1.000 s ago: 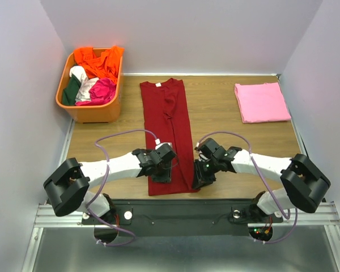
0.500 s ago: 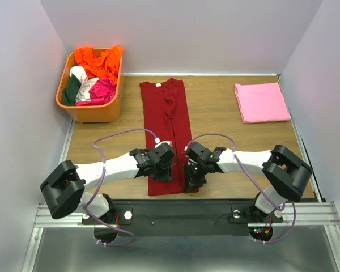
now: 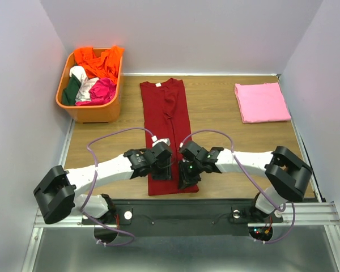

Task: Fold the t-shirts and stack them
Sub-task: Fold the tshirt

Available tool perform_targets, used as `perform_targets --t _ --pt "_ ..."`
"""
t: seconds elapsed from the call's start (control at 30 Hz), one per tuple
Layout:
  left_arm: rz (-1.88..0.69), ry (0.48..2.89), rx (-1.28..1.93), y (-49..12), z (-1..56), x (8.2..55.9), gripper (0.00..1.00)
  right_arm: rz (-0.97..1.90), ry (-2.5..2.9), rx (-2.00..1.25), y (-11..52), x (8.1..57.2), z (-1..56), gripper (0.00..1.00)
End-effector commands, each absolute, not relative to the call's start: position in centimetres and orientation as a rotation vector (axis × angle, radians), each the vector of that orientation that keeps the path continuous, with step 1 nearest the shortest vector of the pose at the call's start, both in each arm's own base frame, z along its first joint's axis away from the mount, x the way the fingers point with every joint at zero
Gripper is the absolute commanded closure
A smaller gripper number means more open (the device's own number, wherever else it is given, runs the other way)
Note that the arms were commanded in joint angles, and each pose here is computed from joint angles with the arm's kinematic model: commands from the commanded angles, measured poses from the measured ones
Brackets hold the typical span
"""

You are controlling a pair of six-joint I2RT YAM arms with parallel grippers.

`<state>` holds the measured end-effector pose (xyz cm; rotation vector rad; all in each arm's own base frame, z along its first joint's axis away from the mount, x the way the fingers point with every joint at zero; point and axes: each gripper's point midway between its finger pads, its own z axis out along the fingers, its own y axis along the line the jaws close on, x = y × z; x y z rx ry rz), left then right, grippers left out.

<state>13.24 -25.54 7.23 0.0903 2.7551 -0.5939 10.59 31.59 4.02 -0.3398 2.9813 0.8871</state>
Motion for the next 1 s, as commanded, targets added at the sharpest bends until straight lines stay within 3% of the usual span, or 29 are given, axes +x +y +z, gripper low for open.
perform_targets --t 0.0,0.33,0.97 --pt "-0.567 2.723 0.036 -24.7 7.8 13.7 0.59 0.869 2.838 -0.253 32.3 13.1 6.7 0.73" --pt "-0.501 2.685 -0.068 -21.7 8.0 15.1 0.56 0.631 2.814 -0.185 30.6 15.1 5.8 0.66" --pt "-0.499 2.622 -0.126 -18.9 8.0 16.4 0.55 0.381 2.84 -0.146 29.3 15.9 3.2 0.71"
